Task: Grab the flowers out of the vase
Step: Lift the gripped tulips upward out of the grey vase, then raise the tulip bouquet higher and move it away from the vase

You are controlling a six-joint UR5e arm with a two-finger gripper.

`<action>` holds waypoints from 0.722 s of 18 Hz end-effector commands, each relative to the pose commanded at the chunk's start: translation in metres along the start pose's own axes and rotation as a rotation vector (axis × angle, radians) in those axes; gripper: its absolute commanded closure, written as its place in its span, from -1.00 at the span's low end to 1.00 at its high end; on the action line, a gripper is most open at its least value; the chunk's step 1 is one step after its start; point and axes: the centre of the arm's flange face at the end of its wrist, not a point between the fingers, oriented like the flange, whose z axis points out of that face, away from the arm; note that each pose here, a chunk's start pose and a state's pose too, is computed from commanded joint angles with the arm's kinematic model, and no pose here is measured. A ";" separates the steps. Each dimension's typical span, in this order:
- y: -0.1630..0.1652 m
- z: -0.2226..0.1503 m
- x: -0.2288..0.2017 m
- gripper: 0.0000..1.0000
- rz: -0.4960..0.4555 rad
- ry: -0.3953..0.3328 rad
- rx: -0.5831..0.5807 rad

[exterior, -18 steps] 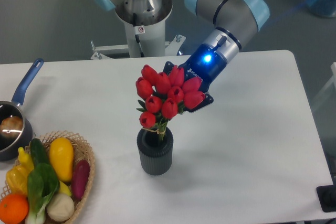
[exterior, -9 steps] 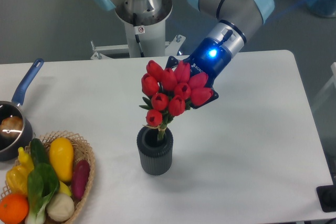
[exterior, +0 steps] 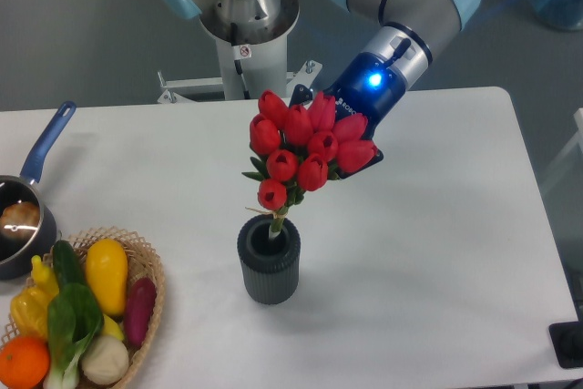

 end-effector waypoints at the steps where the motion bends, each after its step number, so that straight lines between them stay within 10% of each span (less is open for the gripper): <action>1: -0.001 0.000 0.001 0.15 -0.002 0.007 0.012; 13: -0.014 -0.013 -0.004 0.20 -0.019 0.001 0.053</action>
